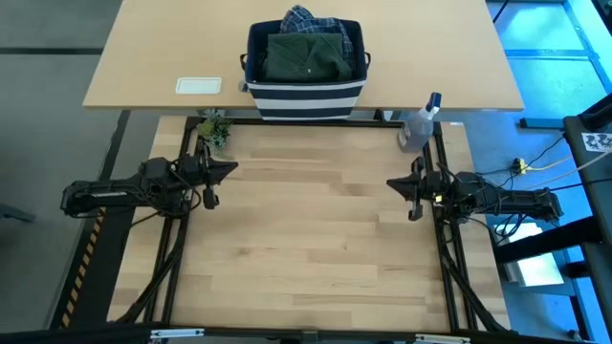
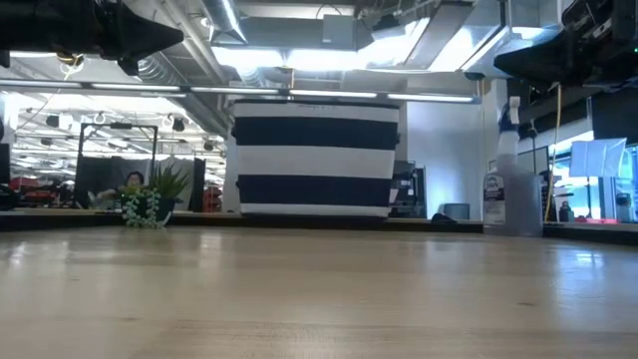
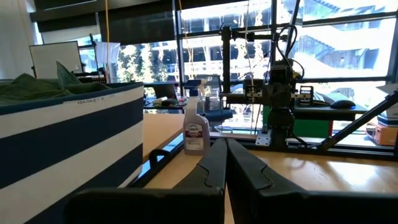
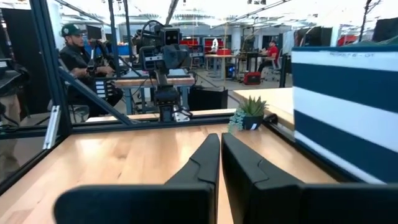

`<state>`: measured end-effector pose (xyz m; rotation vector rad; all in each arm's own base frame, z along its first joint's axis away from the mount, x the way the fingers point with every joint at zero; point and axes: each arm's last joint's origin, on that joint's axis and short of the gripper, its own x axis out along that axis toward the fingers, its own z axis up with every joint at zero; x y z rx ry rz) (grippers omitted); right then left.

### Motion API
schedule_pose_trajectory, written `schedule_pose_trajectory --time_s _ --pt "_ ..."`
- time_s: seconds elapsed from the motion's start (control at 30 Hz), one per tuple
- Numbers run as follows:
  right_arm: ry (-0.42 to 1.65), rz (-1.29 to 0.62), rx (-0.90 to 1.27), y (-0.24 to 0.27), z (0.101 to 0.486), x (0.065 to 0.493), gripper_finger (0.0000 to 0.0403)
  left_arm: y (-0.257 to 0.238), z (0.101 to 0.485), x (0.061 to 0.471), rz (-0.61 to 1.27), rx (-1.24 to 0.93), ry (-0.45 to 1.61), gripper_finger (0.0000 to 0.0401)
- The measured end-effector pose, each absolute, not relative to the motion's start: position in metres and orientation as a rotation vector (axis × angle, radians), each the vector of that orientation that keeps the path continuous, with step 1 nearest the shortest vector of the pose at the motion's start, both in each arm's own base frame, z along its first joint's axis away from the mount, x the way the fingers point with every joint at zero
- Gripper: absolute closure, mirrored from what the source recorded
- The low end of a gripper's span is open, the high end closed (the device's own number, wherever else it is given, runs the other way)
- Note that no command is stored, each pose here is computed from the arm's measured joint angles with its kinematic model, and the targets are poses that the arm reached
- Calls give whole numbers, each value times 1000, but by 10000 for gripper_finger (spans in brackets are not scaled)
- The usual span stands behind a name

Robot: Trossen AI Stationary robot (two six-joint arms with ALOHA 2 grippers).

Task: Fold Laundry from Bin
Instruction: Fold the green polo shirt

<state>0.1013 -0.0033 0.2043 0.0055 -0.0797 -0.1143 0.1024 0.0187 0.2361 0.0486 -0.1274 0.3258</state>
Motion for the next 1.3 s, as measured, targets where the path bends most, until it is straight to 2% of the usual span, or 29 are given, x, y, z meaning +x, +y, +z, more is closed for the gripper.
schedule_pose_trajectory --time_s 0.17,0.37,0.63,0.87,1.1,1.3 --pt "-34 -104 19 -3 204 107 384 19 237 102 323 4 -140 401" --pt "-36 -184 -11 -5 253 122 384 19 237 102 322 -1 -140 401" --pt "169 -290 -131 -17 319 187 384 19 237 102 323 4 -140 401" --pt "312 -390 -130 -57 363 242 384 19 237 102 323 5 -139 401" --pt "238 -335 -99 -90 399 269 384 19 237 102 323 5 -139 401" --pt "181 -327 -104 -95 410 285 384 19 237 102 323 5 -139 401"
